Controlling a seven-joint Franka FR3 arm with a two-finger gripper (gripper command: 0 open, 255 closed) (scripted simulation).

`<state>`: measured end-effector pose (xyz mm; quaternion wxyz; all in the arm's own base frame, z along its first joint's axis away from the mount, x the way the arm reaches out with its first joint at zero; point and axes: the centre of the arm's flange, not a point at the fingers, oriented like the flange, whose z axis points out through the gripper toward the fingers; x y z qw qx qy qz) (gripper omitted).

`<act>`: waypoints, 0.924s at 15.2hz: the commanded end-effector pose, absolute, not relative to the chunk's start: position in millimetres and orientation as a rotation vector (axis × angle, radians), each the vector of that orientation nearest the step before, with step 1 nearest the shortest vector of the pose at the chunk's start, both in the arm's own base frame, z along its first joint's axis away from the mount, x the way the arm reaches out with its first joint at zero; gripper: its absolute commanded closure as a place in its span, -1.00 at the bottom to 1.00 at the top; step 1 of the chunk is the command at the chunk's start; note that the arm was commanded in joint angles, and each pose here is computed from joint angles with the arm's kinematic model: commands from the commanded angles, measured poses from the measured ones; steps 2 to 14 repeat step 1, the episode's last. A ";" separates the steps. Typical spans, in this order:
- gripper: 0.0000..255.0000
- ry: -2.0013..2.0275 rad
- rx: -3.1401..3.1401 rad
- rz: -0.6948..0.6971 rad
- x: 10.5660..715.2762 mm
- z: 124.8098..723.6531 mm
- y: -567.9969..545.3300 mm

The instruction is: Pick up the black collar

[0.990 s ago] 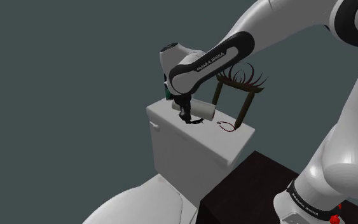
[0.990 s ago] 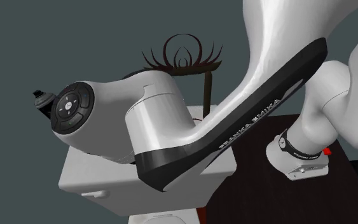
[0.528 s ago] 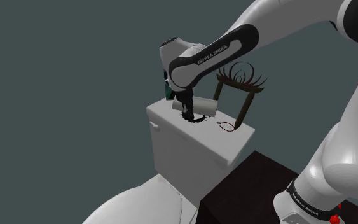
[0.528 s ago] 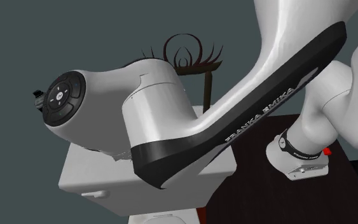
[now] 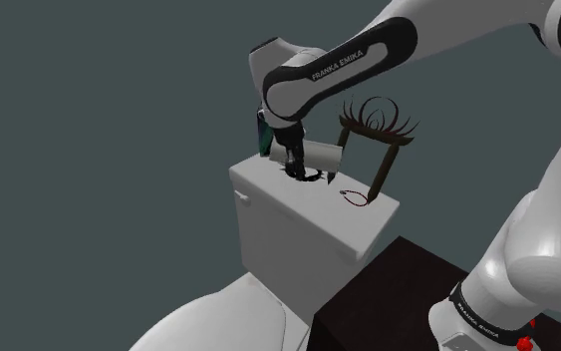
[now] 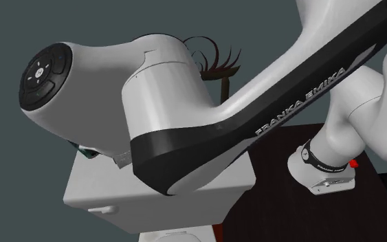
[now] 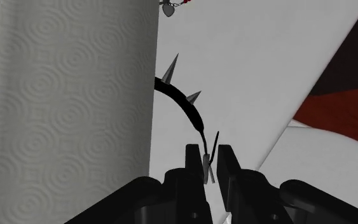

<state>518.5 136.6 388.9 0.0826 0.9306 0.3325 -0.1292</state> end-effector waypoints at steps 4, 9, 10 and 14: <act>1.00 0.993 2.779 -0.386 517.6 392.3 136.7; 1.00 0.993 2.779 -0.386 517.6 392.3 136.7; 1.00 0.993 2.779 -0.386 517.6 392.3 136.7; 1.00 0.993 2.779 -0.386 517.6 392.3 136.7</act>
